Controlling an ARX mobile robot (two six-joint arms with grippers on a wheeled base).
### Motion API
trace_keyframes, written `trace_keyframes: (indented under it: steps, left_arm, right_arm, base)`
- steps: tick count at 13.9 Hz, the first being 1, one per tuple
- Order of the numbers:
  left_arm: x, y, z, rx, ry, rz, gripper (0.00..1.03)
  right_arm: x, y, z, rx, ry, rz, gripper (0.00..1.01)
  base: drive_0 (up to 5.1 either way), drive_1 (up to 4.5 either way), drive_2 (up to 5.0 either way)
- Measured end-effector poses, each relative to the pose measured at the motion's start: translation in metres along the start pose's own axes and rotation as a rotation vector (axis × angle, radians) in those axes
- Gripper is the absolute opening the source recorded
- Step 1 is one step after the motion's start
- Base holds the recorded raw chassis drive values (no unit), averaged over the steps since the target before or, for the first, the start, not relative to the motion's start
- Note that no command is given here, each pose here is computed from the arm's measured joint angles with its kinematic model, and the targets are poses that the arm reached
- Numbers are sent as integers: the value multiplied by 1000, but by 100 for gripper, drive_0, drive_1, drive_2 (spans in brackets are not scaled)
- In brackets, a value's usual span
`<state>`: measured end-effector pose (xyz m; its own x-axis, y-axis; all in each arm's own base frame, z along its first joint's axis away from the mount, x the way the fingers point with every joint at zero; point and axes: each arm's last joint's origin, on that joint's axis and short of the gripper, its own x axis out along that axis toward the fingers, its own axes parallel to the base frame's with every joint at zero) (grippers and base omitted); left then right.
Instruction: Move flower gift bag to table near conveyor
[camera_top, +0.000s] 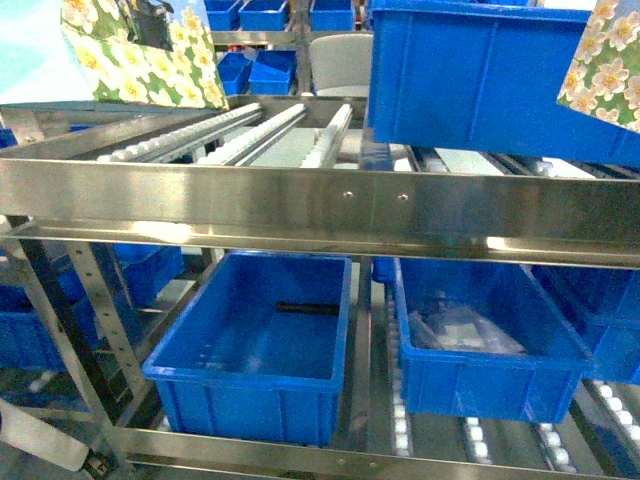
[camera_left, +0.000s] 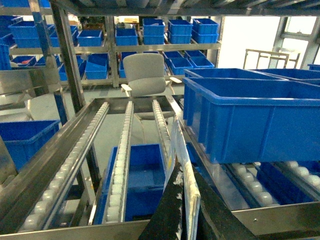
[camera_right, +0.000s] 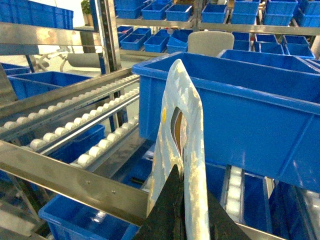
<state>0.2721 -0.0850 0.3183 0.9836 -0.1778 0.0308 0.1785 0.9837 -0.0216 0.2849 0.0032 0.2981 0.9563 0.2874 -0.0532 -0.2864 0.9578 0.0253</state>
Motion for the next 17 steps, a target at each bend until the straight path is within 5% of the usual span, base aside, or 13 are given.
trace_keyframes:
  steps: [17]
  left_arm:
    - [0,0,0,0,2,-1,2]
  right_arm:
    - [0,0,0,0,1,0,2]
  base:
    - [-493,246,246]
